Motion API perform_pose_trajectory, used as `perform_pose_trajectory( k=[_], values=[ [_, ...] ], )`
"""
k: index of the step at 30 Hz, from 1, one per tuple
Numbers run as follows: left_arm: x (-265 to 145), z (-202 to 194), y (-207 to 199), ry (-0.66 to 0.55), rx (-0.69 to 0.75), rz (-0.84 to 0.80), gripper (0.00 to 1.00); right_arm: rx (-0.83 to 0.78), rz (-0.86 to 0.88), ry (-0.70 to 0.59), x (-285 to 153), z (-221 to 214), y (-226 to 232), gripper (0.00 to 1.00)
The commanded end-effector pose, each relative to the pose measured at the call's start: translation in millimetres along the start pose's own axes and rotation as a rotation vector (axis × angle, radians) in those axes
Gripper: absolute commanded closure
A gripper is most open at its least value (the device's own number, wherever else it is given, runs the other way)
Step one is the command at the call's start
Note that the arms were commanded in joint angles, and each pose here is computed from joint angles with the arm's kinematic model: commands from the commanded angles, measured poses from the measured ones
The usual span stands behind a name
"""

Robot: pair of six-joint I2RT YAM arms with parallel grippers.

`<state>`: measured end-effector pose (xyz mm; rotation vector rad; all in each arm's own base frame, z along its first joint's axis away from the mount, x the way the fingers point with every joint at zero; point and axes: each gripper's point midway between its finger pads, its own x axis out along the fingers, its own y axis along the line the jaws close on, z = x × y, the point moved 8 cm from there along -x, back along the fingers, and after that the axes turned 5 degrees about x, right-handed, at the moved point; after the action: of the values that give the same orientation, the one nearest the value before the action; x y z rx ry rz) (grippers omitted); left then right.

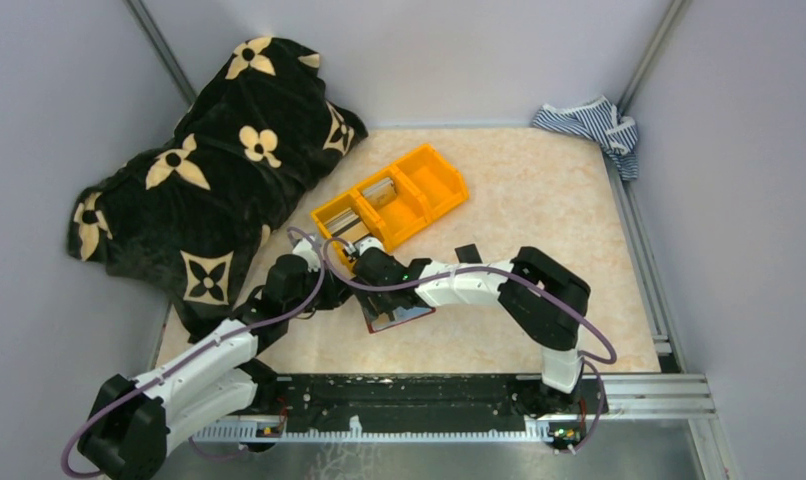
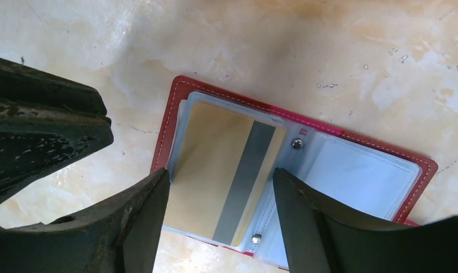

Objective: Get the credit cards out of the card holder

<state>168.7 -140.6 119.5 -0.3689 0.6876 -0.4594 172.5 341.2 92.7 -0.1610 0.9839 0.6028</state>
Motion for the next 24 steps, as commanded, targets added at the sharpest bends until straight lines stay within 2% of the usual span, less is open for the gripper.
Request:
perform_pose_trajectory(
  k=[1,4,6,9,16,17,19,21,24],
  values=[
    [-1,1,-1,-0.024,0.005,-0.027,0.81,0.001,0.015,-0.012,1,6,9,0.40],
    [-1,1,-1,-0.023,0.006,-0.029,0.81,0.000,0.003,-0.011,3,5,8,0.61],
    [-1,2,-2,-0.026,0.007,-0.030,0.81,-0.002,-0.005,-0.002,5,3,7,0.81],
    [-1,2,-1,-0.026,0.007,-0.028,0.81,0.007,-0.014,0.004,7,1,6,0.99],
    [-1,1,-1,-0.026,0.006,-0.028,0.81,0.022,-0.025,-0.004,4,0,4,1.00],
    [-1,1,-1,-0.026,0.006,-0.028,0.81,0.027,-0.031,-0.017,1,2,4,0.99],
    [-1,1,-1,-0.026,0.005,-0.027,0.81,0.029,-0.025,-0.044,-6,8,4,0.69],
    [-1,1,-1,-0.026,0.005,-0.030,0.81,0.024,-0.013,-0.070,-13,13,5,0.48],
    [-1,2,-2,-0.029,0.005,-0.035,0.81,0.000,-0.001,-0.089,-20,18,11,0.36]
  ],
)
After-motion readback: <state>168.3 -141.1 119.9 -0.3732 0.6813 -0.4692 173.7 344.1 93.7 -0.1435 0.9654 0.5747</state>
